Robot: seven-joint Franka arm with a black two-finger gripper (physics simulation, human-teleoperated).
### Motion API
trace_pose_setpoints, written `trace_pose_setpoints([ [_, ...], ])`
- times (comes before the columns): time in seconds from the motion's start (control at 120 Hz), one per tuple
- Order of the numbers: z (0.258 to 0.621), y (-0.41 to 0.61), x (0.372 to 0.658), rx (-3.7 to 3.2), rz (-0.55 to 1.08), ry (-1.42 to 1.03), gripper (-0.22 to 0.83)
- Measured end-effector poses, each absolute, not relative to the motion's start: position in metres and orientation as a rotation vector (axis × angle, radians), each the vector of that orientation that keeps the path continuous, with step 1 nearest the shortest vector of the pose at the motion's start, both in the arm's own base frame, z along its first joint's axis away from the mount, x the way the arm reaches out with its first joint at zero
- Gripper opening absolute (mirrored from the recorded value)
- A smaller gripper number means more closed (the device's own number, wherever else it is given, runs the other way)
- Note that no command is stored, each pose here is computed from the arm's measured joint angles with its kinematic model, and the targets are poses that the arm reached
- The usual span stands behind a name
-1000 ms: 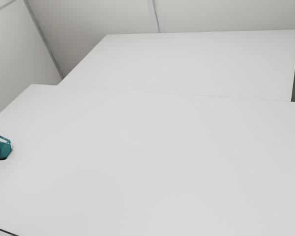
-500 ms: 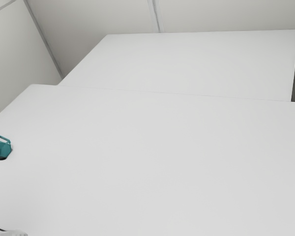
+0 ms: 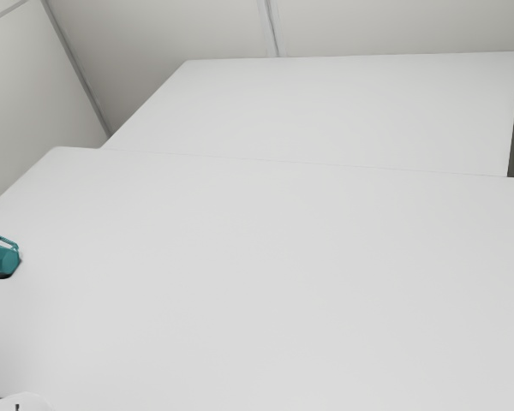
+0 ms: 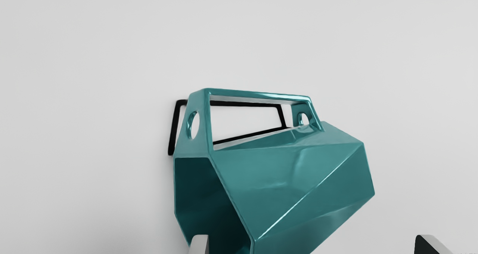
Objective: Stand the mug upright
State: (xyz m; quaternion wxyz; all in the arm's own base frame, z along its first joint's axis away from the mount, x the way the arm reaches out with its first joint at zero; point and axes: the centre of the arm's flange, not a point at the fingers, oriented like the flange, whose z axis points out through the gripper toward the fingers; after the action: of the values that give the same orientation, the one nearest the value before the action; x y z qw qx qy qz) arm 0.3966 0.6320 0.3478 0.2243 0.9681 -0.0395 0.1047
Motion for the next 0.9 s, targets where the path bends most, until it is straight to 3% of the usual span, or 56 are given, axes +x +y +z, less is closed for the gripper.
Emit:
trace_pose_setpoints([
  [0.408, 0.307, 0.631, 0.394, 2.586, 0.315, -0.149, 0.61],
  [0.9, 0.287, 0.627, 0.386, 2.447, 0.429, -0.146, 0.61],
])
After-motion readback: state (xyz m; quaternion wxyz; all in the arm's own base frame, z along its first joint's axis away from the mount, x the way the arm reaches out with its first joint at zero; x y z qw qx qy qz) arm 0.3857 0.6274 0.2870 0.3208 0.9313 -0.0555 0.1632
